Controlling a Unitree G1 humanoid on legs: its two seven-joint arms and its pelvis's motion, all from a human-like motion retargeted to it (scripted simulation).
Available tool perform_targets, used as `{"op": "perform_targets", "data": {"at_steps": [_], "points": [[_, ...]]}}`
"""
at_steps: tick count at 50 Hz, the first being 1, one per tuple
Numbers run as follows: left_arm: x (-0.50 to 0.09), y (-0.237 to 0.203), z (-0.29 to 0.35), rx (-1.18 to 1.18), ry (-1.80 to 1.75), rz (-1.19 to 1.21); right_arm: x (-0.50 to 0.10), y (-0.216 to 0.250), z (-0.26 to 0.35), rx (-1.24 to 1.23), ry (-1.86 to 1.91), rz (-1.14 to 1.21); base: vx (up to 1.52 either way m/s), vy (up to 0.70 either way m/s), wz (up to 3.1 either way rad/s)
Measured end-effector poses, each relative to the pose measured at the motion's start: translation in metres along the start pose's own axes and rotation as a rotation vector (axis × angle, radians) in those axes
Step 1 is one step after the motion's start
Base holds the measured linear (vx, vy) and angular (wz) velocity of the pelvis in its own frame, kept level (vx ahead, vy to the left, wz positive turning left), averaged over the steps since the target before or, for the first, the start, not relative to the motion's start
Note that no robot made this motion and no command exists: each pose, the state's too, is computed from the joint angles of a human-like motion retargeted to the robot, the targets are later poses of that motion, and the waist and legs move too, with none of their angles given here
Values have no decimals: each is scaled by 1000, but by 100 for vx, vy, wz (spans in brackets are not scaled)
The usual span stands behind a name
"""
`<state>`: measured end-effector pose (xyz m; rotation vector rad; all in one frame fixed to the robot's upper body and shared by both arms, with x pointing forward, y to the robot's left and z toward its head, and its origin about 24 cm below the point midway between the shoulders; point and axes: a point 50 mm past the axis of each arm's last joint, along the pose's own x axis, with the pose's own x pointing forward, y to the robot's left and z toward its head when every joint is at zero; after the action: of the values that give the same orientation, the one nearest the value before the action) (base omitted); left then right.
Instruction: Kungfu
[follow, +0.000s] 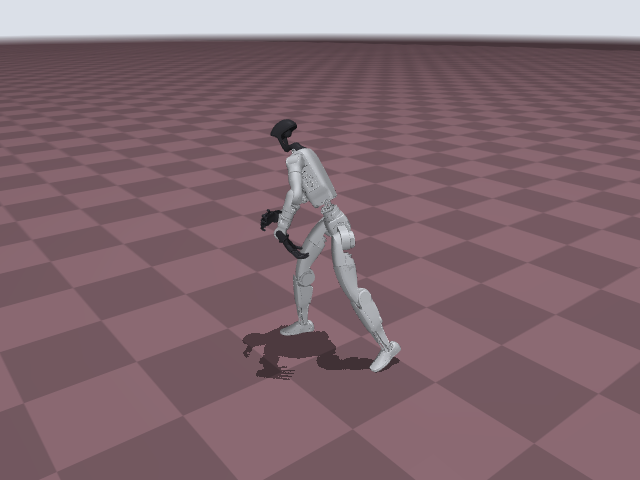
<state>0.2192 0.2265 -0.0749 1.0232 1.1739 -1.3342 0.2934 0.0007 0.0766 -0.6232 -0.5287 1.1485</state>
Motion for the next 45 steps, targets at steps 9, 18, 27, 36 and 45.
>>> {"op": "perform_targets", "data": {"at_steps": [9, 18, 27, 36, 45], "points": [[12, 8, 9, -164, -92, 242, -52, -48, 3, 262, -69, -418, 21, -23, 152], [31, -29, 1, -513, -400, 255, -147, -26, -19, 546, 94, -654, 26, 9, 81], [43, -81, -3, -1108, -892, 167, -230, 67, -37, 835, 413, -882, 27, 42, 84], [48, -116, -1, -1511, -1209, 7, -254, 183, -23, 1433, 459, -1291, 29, 53, 68], [43, -122, -16, -1443, -1156, 35, -249, 228, -9, 1683, 467, -1304, 20, 38, 39]]}}
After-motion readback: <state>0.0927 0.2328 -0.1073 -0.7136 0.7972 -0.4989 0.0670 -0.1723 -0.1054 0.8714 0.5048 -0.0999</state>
